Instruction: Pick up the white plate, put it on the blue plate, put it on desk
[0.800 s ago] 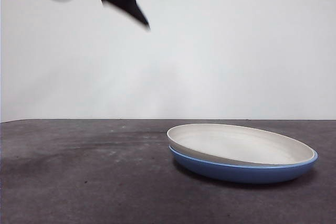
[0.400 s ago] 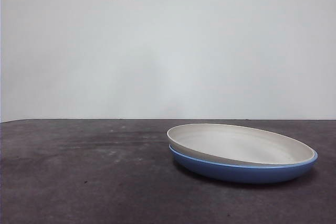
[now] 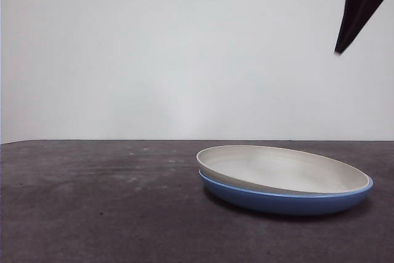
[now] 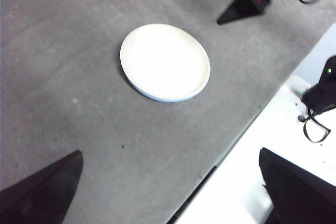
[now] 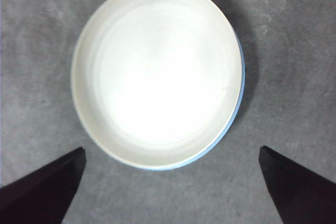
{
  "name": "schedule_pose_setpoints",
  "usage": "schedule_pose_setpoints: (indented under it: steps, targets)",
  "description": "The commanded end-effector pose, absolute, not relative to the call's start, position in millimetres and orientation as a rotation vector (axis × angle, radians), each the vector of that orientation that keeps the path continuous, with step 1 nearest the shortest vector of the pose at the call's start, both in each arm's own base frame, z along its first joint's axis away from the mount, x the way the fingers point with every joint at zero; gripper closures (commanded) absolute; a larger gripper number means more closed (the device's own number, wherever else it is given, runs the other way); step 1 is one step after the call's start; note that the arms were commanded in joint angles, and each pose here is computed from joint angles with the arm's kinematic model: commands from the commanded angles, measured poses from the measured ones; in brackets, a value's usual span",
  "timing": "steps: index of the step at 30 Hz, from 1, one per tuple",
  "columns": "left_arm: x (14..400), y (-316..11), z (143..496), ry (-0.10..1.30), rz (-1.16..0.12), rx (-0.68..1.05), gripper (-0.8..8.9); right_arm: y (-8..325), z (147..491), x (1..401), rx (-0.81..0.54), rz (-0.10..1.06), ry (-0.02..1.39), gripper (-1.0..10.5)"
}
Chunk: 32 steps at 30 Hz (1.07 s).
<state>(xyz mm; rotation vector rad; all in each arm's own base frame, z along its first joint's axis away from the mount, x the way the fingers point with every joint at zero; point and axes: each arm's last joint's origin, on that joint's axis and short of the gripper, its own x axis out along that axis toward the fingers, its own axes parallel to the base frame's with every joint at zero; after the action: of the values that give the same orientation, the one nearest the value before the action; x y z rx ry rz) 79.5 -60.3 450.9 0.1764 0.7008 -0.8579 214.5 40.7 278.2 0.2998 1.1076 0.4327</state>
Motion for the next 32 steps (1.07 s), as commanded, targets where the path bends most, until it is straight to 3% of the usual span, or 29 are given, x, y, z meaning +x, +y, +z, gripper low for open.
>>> schedule_pose_setpoints:
  steps: [1,13,23,29,32]
  targets:
    - [65.2,-51.7,448.1,0.653,-0.866,0.184,2.52,43.4,267.6,232.3,0.281,0.439,1.139,3.7]
    - [19.7,-22.6,429.9,0.572,-0.865,0.159,2.52,50.8,201.1,285.2,0.273,0.448,1.262,3.7]
    - [11.5,-17.4,427.1,0.596,-0.856,0.134,2.52,53.9,180.7,298.0,0.305,0.489,1.277,3.8]
    - [11.5,-17.4,427.1,0.603,-0.851,0.121,2.52,54.2,173.8,300.2,0.308,0.485,1.297,6.2]
    - [11.5,-17.4,427.0,0.604,-0.851,0.12,2.52,54.2,173.0,300.3,0.31,0.482,1.3,8.1]
